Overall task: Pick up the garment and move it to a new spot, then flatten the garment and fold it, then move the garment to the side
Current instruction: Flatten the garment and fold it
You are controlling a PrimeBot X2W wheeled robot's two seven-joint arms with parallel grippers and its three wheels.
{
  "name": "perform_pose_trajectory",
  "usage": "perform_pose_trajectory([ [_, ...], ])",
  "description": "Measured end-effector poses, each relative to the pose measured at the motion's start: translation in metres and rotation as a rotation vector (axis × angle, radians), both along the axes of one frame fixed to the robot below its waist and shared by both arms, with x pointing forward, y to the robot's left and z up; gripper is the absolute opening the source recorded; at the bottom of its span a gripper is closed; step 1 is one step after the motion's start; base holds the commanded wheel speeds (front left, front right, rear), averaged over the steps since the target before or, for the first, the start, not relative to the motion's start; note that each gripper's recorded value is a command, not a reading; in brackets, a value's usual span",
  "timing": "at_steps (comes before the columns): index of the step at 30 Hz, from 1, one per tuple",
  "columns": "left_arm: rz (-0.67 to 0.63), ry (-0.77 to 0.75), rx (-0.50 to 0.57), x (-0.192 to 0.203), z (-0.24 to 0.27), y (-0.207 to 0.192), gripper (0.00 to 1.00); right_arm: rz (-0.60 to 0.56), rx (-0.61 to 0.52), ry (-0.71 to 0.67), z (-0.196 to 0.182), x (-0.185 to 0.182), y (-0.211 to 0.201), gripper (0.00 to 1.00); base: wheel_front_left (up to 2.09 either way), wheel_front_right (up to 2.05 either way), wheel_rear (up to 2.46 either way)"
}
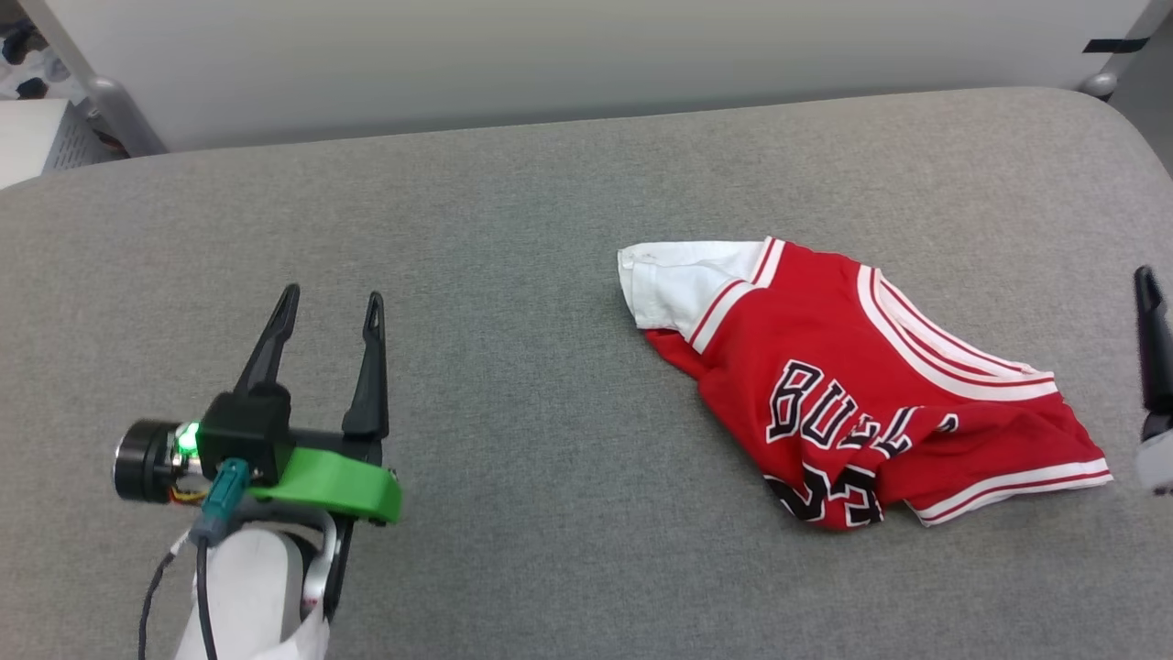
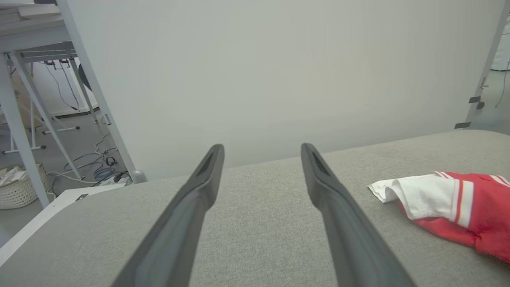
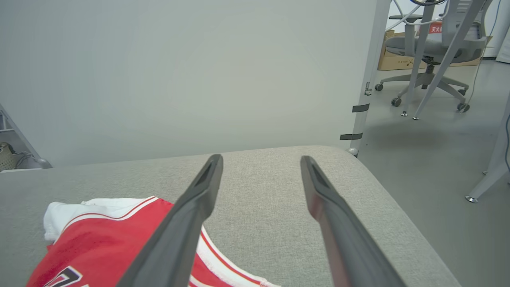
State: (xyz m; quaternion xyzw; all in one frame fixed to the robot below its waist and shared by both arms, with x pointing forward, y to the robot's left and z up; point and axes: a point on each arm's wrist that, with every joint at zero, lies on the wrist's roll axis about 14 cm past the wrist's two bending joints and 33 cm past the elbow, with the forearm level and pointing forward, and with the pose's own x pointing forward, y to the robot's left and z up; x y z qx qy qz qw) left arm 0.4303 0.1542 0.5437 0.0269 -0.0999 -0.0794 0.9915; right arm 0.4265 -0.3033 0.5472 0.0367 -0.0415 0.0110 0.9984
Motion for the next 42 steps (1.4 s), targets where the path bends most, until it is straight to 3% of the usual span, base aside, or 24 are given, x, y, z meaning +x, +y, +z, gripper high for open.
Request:
perform_pose_trajectory([
  [10, -0.244, 0.016, 0.074, 0.078, 0.030, -0.064, 1.00, 0.004, -0.004, -0.066, 0.000, -0.033, 0.047, 1.00, 0.00, 0.00, 0.00],
  [12, -0.326, 0.125, 0.062, 0.092, 0.027, -0.091, 1.00, 0.009, -0.003, -0.069, 0.003, -0.033, 0.052, 1.00, 0.00, 0.00, 0.00],
  [17, -0.467, 0.311, 0.151, 0.118, 0.025, -0.136, 1.00, 0.018, 0.014, -0.053, -0.001, -0.032, 0.061, 1.00, 0.00, 0.00, 0.00],
  [22, -0.590, 0.668, 0.270, 0.117, -0.024, -0.173, 1.00, 0.014, 0.015, -0.012, -0.016, -0.029, 0.062, 1.00, 0.00, 0.00, 0.00],
  [25, -0.630, 0.808, 0.376, 0.115, -0.050, -0.183, 1.00, 0.017, 0.013, 0.000, -0.023, -0.024, 0.063, 1.00, 0.00, 0.00, 0.00],
  [29, -0.648, 0.971, 0.423, 0.121, -0.083, -0.187, 1.00, 0.001, 0.004, 0.007, -0.030, -0.017, 0.057, 1.00, 0.00, 0.00, 0.00],
  [36, -0.658, 1.154, 0.601, 0.120, -0.147, -0.190, 1.00, -0.040, -0.018, 0.057, -0.050, -0.013, 0.043, 1.00, 0.00, 0.00, 0.00],
  [42, -0.696, 1.192, 0.707, 0.121, -0.177, -0.201, 1.00, -0.064, -0.022, 0.104, -0.068, -0.012, 0.036, 1.00, 0.00, 0.00, 0.00],
])
